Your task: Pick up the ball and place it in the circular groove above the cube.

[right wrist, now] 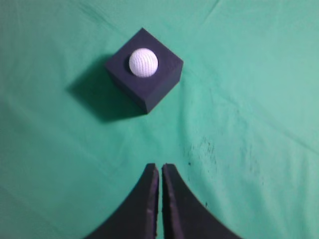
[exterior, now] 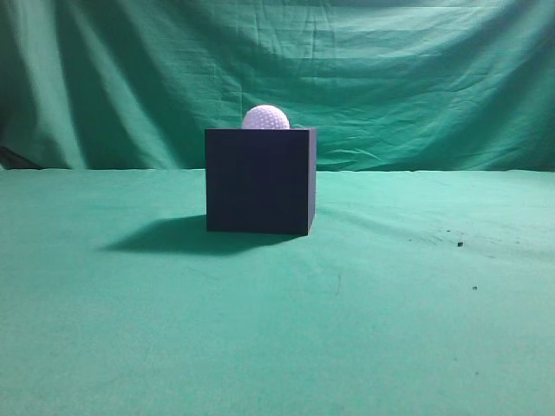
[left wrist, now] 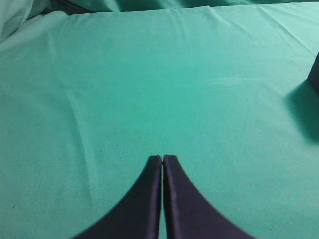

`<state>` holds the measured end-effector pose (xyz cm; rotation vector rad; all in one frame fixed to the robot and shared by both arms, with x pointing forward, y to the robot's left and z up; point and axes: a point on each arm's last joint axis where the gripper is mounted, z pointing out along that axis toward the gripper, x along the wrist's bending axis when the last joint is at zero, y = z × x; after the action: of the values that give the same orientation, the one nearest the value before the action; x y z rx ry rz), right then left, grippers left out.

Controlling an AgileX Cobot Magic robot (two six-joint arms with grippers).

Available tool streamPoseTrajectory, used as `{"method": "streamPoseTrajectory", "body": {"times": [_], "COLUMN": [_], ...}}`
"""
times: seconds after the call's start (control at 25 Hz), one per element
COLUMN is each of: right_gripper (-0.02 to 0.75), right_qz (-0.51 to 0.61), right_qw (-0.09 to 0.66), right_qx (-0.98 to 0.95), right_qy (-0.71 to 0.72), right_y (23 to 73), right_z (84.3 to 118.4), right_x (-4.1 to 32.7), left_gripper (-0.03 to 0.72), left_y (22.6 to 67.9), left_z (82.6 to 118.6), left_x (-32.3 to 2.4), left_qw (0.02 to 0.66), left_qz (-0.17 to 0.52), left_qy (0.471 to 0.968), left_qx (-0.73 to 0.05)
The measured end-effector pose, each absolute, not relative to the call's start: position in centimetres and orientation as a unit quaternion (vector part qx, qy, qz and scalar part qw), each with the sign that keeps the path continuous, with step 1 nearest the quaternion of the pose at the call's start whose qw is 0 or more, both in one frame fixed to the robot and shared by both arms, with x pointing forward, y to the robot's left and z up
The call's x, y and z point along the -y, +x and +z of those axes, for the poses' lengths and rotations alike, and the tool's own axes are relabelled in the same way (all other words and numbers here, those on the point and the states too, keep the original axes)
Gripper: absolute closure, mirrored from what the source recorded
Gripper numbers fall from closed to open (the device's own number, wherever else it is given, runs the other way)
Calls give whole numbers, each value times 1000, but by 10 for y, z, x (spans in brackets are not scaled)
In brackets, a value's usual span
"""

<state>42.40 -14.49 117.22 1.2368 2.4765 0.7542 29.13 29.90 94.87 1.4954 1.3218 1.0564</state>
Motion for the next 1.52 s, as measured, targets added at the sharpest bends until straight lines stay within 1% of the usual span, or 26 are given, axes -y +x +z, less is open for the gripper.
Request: {"method": "streamPoseTrajectory", "body": {"times": [0.2, 0.44, 0.64, 0.72, 1.04, 1.2, 1.32, 1.52], "right_gripper": [738, 738, 738, 738, 738, 738, 738, 738], "right_qz": [277, 344, 401, 422, 450, 450, 457, 497], "right_qw": [140, 166, 188, 196, 191, 203, 225, 292], "right_qx": [-847, -824, -799, -789, -776, -778, -773, -716], "right_qy": [431, 419, 406, 401, 398, 387, 378, 394], "right_y": [386, 348, 325, 318, 310, 314, 316, 312], "right_z": [1158, 1135, 1117, 1117, 1119, 1109, 1097, 1069], "right_x": [178, 210, 228, 234, 239, 236, 237, 255], "left_gripper": [688, 688, 688, 688, 688, 688, 688, 688], "left_y": [291, 291, 291, 291, 291, 291, 291, 291], "left_z": [949, 949, 949, 949, 949, 949, 949, 949], "left_x": [-299, -299, -299, -299, -299, -299, -299, -299], "left_qw": [427, 427, 427, 427, 427, 427, 427, 427], "left_qz": [423, 423, 423, 423, 423, 423, 423, 423], "left_qy": [599, 599, 599, 599, 599, 599, 599, 599], "left_qx": [-529, -529, -529, -529, -529, -529, -529, -529]}}
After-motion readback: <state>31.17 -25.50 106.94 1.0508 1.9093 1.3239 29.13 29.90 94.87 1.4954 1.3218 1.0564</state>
